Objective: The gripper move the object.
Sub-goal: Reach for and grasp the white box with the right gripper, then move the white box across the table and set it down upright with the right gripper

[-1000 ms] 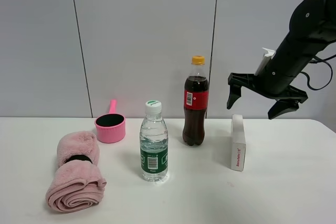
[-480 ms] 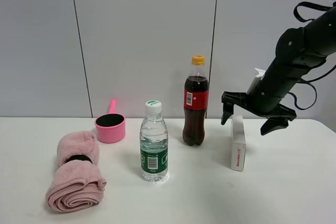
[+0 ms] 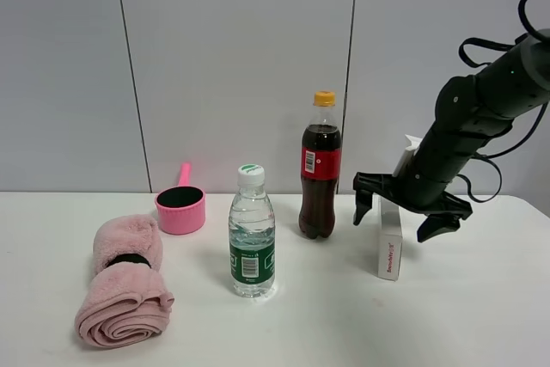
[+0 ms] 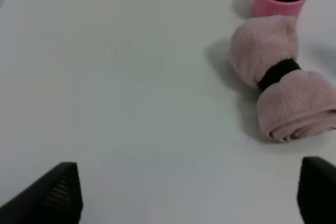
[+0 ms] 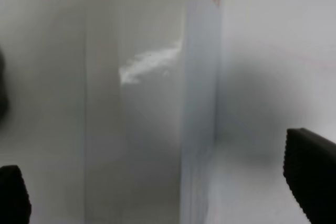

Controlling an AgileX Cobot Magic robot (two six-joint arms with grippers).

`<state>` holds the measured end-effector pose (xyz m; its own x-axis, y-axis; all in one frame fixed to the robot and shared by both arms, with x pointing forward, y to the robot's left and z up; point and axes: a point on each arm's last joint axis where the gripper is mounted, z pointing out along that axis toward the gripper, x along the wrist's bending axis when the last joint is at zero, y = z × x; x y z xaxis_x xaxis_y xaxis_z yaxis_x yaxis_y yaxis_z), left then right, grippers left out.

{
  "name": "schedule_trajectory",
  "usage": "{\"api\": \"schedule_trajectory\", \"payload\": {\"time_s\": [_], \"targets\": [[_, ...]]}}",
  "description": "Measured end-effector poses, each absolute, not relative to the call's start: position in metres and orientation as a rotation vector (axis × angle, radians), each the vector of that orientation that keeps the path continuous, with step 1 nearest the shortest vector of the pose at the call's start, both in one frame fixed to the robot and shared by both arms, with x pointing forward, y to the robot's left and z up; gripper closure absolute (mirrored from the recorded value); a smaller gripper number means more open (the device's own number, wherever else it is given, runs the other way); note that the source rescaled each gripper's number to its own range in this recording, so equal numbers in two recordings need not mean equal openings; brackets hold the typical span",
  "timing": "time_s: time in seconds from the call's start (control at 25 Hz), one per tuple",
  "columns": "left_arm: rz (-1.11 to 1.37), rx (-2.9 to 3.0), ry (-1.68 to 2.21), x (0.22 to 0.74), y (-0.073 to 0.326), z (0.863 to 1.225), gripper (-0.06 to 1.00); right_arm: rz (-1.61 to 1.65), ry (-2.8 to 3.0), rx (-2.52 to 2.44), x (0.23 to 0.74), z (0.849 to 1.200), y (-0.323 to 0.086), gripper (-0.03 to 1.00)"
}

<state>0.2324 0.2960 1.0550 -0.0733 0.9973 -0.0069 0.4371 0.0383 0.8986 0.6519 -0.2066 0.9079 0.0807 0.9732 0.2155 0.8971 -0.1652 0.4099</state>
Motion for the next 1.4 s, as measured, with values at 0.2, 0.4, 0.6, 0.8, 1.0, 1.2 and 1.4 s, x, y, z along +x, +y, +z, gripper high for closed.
{"api": "schedule_trajectory", "payload": {"time_s": [0.2,0.4,0.6,0.8,1.0,1.2,1.4], "targets": [[0.994,1.483,1.603,0.232,0.296,1.055,-0.06,0.641,1.92,2.187,0.652,0.898,-0.206,-0.03],[0.994,1.483,1.603,0.232,0.296,1.055,-0.06,0.615,1.932,2.193,0.652,0.89,-0.206,0.01],[0.994,1.483,1.603,0.232,0.296,1.055,-0.06,0.598,1.94,2.201,0.652,0.884,-0.206,0.34],[0.994,1.483,1.603,0.232,0.296,1.055,-0.06,0.583,1.948,2.196,0.652,0.88,-0.206,0.73],[0.994,1.483,1.603,0.232,0.296,1.055,-0.06,0.58,1.95,2.198,0.652,0.879,-0.206,0.89],[0.994,1.483,1.603,0.232,0.296,1.055,-0.06,0.564,1.967,2.194,0.65,0.881,-0.206,0.89],[0.994,1.483,1.603,0.232,0.296,1.055,-0.06,0.558,1.989,2.17,0.645,0.906,-0.207,0.93]]}}
